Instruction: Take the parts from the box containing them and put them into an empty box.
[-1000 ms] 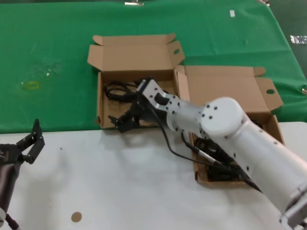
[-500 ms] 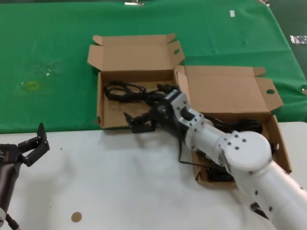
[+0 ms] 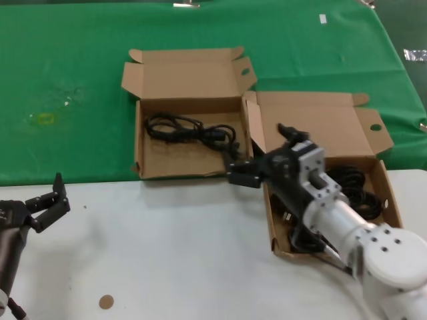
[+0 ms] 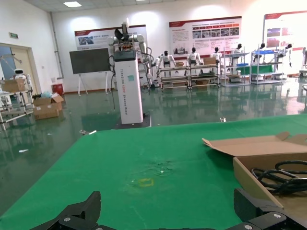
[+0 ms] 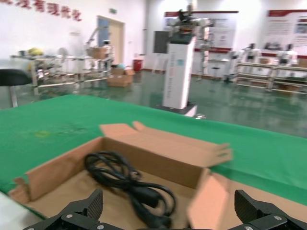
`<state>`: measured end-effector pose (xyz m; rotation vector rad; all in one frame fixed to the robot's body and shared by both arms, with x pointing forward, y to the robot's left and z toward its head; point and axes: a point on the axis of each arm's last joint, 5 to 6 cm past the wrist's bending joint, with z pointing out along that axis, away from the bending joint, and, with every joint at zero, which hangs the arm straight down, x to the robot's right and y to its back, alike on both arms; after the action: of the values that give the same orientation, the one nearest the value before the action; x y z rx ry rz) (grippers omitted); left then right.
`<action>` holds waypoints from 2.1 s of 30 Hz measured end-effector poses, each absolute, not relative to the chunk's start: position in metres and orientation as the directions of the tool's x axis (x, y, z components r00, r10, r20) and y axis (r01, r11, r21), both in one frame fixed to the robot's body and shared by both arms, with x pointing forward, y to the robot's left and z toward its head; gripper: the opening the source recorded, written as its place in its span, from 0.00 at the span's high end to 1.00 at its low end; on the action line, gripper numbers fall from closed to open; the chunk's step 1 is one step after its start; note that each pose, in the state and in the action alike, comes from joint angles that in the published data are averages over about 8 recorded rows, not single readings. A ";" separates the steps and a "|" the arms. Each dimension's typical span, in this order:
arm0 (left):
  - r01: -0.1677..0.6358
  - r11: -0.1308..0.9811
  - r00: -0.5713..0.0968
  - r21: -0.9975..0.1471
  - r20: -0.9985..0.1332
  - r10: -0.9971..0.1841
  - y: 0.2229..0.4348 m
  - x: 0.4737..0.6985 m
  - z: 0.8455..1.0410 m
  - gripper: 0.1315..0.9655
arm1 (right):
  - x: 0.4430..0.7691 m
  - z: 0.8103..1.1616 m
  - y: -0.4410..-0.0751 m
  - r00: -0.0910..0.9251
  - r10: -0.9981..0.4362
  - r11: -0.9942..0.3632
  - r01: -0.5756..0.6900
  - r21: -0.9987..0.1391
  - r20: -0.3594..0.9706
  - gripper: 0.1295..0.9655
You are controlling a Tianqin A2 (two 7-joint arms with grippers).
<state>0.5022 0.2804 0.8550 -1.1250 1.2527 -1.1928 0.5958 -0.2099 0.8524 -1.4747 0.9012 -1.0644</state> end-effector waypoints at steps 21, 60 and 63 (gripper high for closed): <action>0.022 0.070 -0.035 -0.997 -0.071 -0.997 0.280 0.502 0.855 0.00 | 0.520 0.853 -0.271 0.073 -0.994 -0.075 0.017 -0.997 0.076 0.00; 0.022 0.070 -0.035 -0.997 -0.071 -0.997 0.280 0.502 0.855 0.00 | 0.520 0.853 -0.271 0.072 -0.995 -0.074 0.017 -0.997 0.076 0.00; 0.022 0.070 -0.035 -0.997 -0.071 -0.997 0.280 0.502 0.855 0.00 | 0.520 0.853 -0.271 0.072 -0.995 -0.074 0.017 -0.997 0.076 0.00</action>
<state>0.5022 0.2804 0.8550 -1.1251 1.2527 -1.1928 0.5201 -0.2713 0.8527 -1.2866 1.1082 -1.2167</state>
